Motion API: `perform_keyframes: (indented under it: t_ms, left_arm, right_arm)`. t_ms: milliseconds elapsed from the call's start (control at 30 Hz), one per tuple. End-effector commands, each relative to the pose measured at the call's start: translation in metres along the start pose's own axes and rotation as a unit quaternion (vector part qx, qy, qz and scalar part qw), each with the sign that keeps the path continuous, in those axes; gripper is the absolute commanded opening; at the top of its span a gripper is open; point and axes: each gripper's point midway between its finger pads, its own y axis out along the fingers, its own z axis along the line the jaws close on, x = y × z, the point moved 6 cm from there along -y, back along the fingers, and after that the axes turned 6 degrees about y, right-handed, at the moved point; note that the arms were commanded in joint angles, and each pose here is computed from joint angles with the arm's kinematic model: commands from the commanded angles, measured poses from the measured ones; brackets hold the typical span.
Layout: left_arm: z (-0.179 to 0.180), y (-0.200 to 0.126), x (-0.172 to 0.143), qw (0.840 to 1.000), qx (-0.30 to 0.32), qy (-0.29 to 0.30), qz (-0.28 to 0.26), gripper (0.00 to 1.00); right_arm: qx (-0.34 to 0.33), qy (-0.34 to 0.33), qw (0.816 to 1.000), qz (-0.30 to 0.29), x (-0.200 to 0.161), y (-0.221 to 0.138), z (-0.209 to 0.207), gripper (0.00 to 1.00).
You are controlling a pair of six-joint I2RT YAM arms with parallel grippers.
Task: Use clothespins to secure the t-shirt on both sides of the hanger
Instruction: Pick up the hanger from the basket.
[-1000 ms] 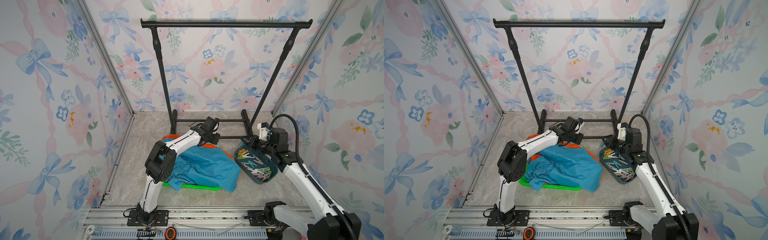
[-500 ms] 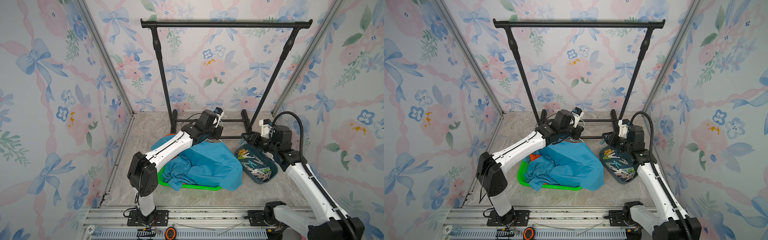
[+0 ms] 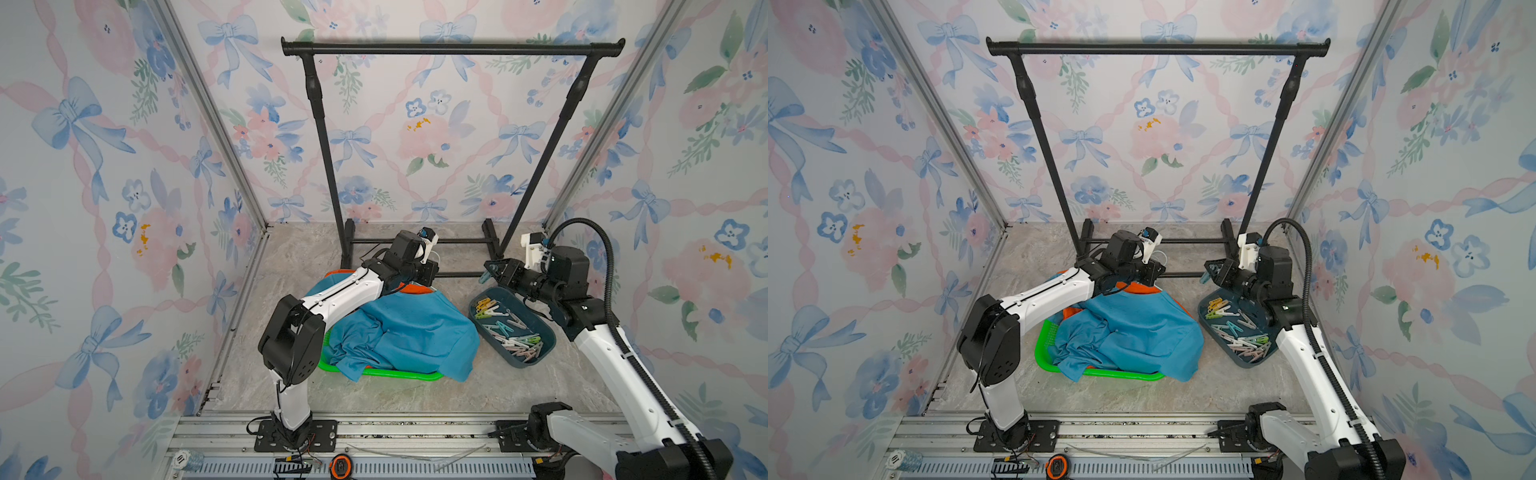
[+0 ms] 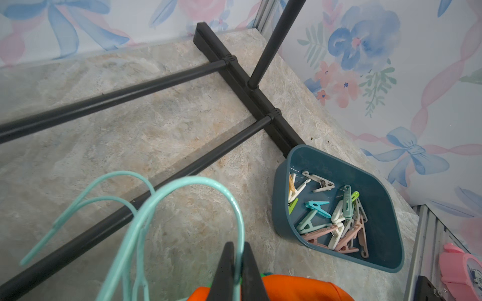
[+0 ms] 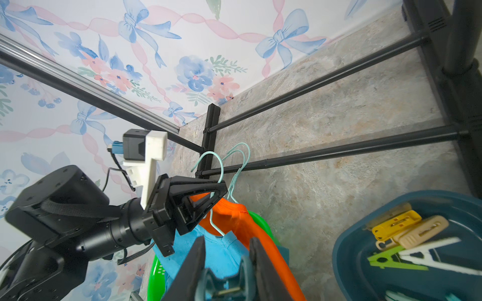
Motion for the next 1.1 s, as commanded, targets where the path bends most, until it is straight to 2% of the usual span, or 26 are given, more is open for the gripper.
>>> perform_keyframes:
  t_ms: [0,167,300,567,867,1067]
  left_arm:
    - [-0.013,-0.009,0.021,0.998,-0.029,0.012,-0.047,0.06]
    - [-0.016,-0.046,0.047,0.995,-0.023,0.034,-0.089,0.06]
    - [-0.019,-0.088,0.068,0.99,-0.017,0.053,-0.129,0.06]
    - [-0.032,-0.163,0.106,0.975,-0.004,0.09,-0.204,0.05]
    - [-0.047,-0.208,0.147,0.96,-0.004,0.115,-0.254,0.05]
    - [-0.052,-0.229,0.176,0.951,-0.007,0.128,-0.281,0.05]
  right_arm:
    - [0.011,-0.012,1.0,0.001,-0.001,-0.004,0.008,0.3]
    - [0.041,-0.022,0.999,-0.001,0.003,0.001,0.014,0.3]
    - [0.081,-0.028,0.996,-0.003,0.012,0.005,0.028,0.3]
    - [0.2,-0.077,0.977,-0.003,0.036,0.002,0.093,0.3]
    - [0.31,-0.112,0.944,0.008,0.069,-0.006,0.161,0.3]
    - [0.345,-0.134,0.929,0.018,0.077,-0.006,0.184,0.3]
